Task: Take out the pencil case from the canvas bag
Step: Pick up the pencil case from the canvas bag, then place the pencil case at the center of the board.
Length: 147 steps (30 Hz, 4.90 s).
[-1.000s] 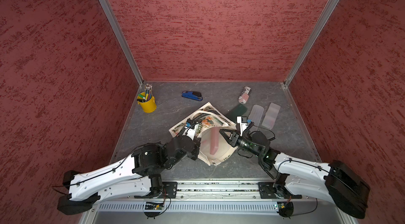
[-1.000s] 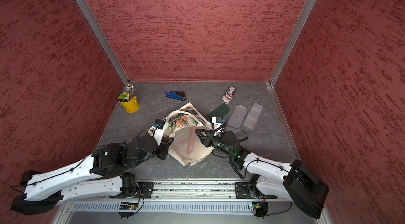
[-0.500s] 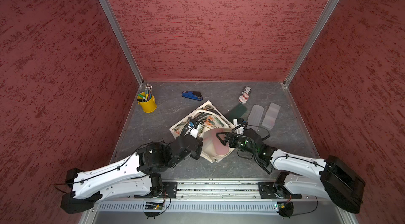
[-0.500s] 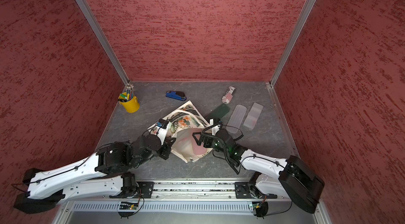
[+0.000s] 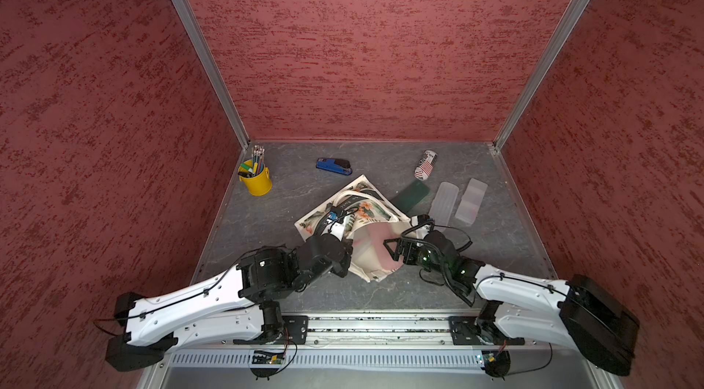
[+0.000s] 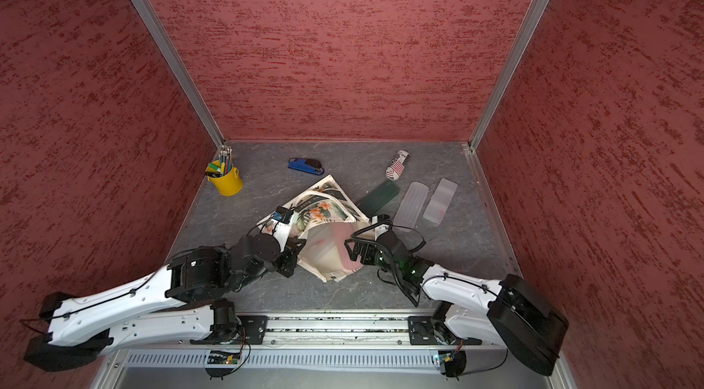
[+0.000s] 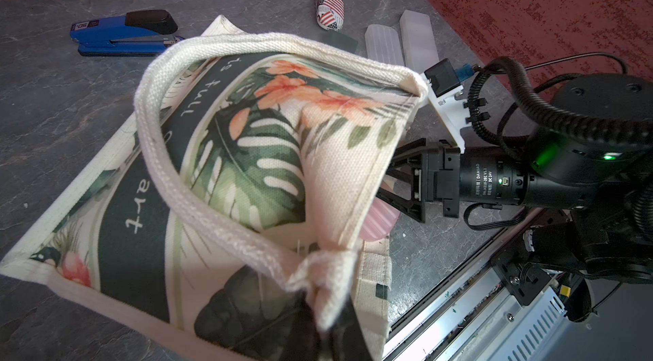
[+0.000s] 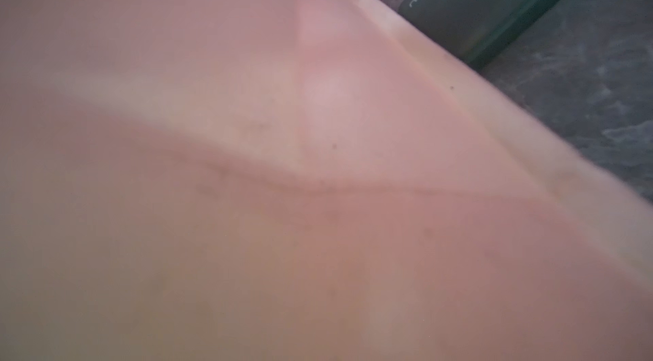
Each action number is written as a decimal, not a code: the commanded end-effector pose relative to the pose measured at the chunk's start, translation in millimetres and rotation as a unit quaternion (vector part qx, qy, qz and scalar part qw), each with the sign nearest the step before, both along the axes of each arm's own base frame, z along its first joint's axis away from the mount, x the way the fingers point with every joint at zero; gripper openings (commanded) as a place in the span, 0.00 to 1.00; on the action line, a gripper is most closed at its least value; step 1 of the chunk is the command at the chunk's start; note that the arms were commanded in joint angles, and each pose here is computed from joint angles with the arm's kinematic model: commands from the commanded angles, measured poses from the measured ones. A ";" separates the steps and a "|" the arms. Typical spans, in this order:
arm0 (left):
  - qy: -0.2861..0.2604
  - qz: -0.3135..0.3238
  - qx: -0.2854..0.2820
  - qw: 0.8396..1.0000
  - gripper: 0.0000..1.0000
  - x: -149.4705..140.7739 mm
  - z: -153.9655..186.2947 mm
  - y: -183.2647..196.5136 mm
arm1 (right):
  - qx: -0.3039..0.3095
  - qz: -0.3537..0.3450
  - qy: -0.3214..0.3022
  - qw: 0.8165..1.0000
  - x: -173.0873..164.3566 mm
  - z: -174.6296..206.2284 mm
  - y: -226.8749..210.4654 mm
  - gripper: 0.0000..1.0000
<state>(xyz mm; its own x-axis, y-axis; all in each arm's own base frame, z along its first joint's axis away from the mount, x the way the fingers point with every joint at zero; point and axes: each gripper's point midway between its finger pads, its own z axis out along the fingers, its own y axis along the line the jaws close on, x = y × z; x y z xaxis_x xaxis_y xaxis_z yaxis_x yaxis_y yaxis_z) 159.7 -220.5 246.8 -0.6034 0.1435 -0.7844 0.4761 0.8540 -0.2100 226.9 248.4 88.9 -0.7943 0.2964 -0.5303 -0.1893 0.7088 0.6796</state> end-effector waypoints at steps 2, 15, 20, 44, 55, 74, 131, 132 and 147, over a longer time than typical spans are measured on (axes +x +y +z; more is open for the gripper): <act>-0.025 -0.005 -0.058 0.998 0.00 3.4 32.1 -10.7 | -0.014 0.004 -0.013 1.000 6.5 -6.2 2.6 0.99; -0.018 -0.011 -0.062 0.998 0.00 1.5 29.4 -13.6 | 0.147 0.153 -0.064 0.975 -14.2 30.5 64.1 0.97; -0.015 -0.012 -0.062 0.998 0.00 1.2 28.1 -15.2 | 0.184 0.168 -0.065 0.966 -21.4 36.0 66.9 0.84; -0.031 -0.009 -0.062 0.998 0.00 8.6 29.8 -24.9 | 0.259 0.164 -0.050 0.951 -36.3 55.0 57.2 0.16; -0.071 0.038 -0.049 0.996 0.00 53.3 53.6 -24.1 | 0.176 0.112 -0.103 0.973 -27.3 107.0 29.1 0.16; -0.068 0.144 -0.037 0.987 0.00 94.7 75.6 36.2 | 0.157 0.072 -0.124 0.977 -32.0 145.4 -9.5 0.13; -0.006 0.139 -0.106 0.984 0.00 13.2 38.6 103.3 | 0.167 -0.106 -0.051 0.979 264.2 71.9 0.8 0.13; -0.006 0.140 -0.107 0.984 0.00 13.4 38.7 103.2 | 0.162 -0.114 -0.042 0.979 267.8 63.9 0.2 0.13; -0.001 0.129 -0.103 0.986 0.00 20.8 33.5 88.8 | 0.090 -0.195 0.040 0.976 300.0 2.0 -20.4 0.28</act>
